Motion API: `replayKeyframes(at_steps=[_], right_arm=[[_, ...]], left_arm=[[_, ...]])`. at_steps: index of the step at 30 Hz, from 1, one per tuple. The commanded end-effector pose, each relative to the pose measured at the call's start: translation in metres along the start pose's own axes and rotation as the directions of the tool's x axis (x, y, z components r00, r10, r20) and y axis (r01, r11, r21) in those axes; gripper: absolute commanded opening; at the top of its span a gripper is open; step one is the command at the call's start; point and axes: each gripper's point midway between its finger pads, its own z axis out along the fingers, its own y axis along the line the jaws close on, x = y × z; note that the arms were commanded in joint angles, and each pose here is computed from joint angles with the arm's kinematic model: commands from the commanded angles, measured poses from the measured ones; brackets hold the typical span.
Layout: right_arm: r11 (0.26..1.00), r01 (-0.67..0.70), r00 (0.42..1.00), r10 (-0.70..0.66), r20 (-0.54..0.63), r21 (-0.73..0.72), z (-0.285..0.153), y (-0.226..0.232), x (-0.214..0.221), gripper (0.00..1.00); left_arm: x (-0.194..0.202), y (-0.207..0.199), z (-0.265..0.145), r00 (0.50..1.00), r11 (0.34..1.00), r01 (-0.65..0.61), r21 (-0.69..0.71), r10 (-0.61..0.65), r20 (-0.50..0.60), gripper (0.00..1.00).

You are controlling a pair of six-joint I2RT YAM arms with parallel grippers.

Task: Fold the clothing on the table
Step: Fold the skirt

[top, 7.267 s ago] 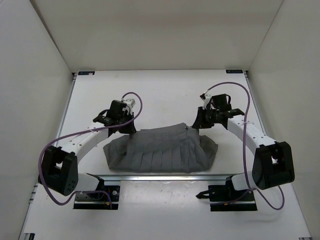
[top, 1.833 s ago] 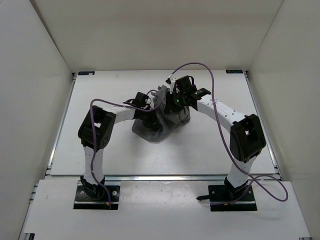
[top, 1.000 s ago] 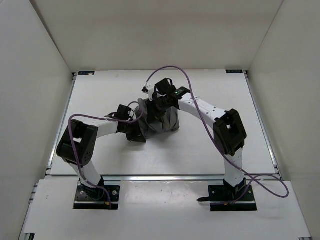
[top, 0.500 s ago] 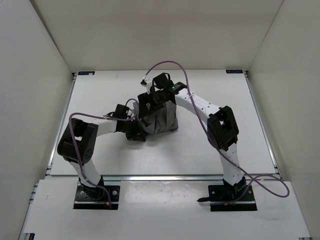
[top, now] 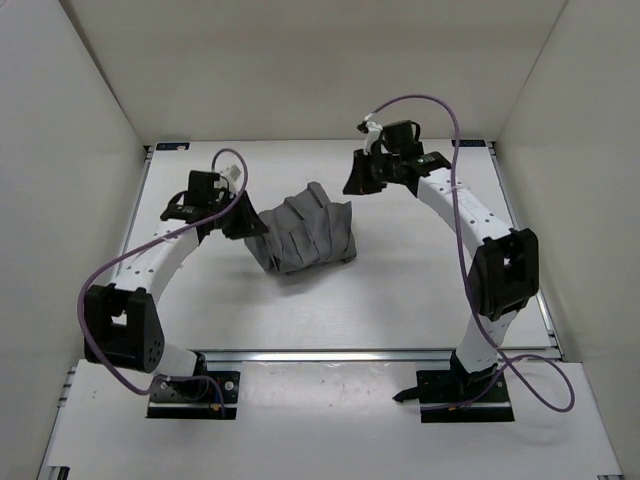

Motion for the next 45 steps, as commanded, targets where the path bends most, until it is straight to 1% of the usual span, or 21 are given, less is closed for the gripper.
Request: replayKeyframes(at_steps=[1,4,5,6,8,9,10,13,17,20,24,27,31,34,37,40,41,42,43,44,45], right_arm=[[0.999,-0.036,0.998,0.036,-0.043,-0.001,0.006,-0.012,0.029,0.0],[0.999,-0.012,0.996,0.009,-0.085,-0.034,0.017,-0.008,0.047,0.0],[0.998,-0.024,0.995,0.018,-0.099,-0.062,0.023,-0.005,0.052,0.0],[0.995,-0.018,0.994,0.008,-0.111,-0.095,0.026,0.002,0.056,0.0],[0.99,-0.014,0.995,0.0,-0.098,-0.141,0.035,0.007,0.056,0.0],[0.986,-0.017,0.995,0.0,-0.103,-0.165,0.039,0.015,0.057,0.01],[0.982,-0.016,0.995,-0.002,-0.1,-0.186,0.044,0.014,0.059,0.0],[0.976,0.006,0.995,-0.027,-0.097,-0.219,0.061,0.021,0.06,0.0],[0.978,-0.013,0.988,-0.019,-0.152,-0.21,0.087,0.004,0.077,0.01],[0.983,-0.037,0.986,0.007,-0.168,-0.178,0.094,-0.017,0.081,0.0],[0.988,-0.065,0.985,0.041,-0.166,-0.14,0.097,-0.046,0.084,0.0],[0.99,-0.088,0.985,0.07,-0.155,-0.114,0.098,-0.065,0.083,0.0],[0.989,-0.114,0.983,0.099,-0.157,-0.089,0.103,-0.087,0.085,0.0],[0.986,-0.127,0.983,0.111,-0.143,-0.105,0.104,-0.091,0.072,0.0],[0.984,-0.12,0.99,0.109,-0.09,-0.133,0.094,-0.085,0.042,0.0],[0.987,-0.067,0.998,0.068,0.002,-0.149,0.07,-0.069,-0.003,0.08],[0.987,-0.047,0.998,0.053,0.031,-0.155,0.06,-0.062,-0.017,0.13],[0.988,-0.028,0.997,0.039,0.067,-0.153,0.05,-0.057,-0.032,0.2],[0.989,-0.006,0.995,0.021,0.101,-0.148,0.037,-0.053,-0.044,0.25],[0.991,0.008,0.991,0.009,0.13,-0.132,0.024,-0.05,-0.053,0.4],[0.993,0.015,0.99,0.001,0.14,-0.117,0.016,-0.052,-0.056,0.45]], left_arm=[[-0.028,-0.023,-0.03,0.992,0.996,-0.085,-0.019,0.087,0.096,0.38],[-0.036,-0.054,-0.04,0.988,0.993,-0.083,0.082,0.072,0.137,0.23],[-0.041,-0.063,-0.043,0.981,0.986,-0.104,0.127,0.081,0.175,0.14],[-0.028,-0.073,-0.039,0.987,0.978,-0.091,0.186,0.065,0.144,0.09],[-0.022,-0.1,-0.038,0.983,0.936,-0.13,0.328,0.078,0.167,0.04],[-0.002,-0.102,-0.029,0.992,0.926,-0.093,0.367,0.054,0.115,0.0],[0.003,-0.12,-0.027,0.991,0.893,-0.101,0.438,0.053,0.122,0.0],[0.037,-0.129,-0.005,0.995,0.856,-0.08,0.511,0.04,0.087,0.0],[0.069,-0.086,0.042,0.998,0.932,-0.06,0.359,0.06,0.01,0.0],[0.075,-0.042,0.06,1.0,0.977,0.0,0.212,0.003,-0.011,0.0],[0.068,0.001,0.062,0.998,0.993,0.064,0.099,-0.066,0.019,0.0],[0.06,0.022,0.062,0.997,0.997,0.059,0.048,-0.061,0.037,0.0],[0.063,0.037,0.068,0.998,0.998,0.066,-0.002,-0.066,-0.004,0.0],[0.064,0.037,0.073,0.998,0.998,0.057,-0.001,-0.057,-0.038,0.0],[0.054,0.029,0.07,0.999,0.999,0.029,0.016,-0.028,-0.043,0.0],[0.028,0.017,0.057,1.0,0.999,-0.014,0.034,0.014,0.013,0.12],[0.016,0.008,0.05,0.999,0.998,-0.035,0.047,0.033,0.04,0.21],[0.003,0.003,0.043,0.996,0.997,-0.051,0.056,0.047,0.072,0.34],[-0.005,0.0,0.035,0.993,0.997,-0.062,0.055,0.056,0.1,0.4],[-0.018,-0.009,0.025,0.987,0.994,-0.082,0.066,0.072,0.145,0.53],[-0.023,-0.012,0.02,0.984,0.994,-0.092,0.065,0.08,0.162,0.67]])
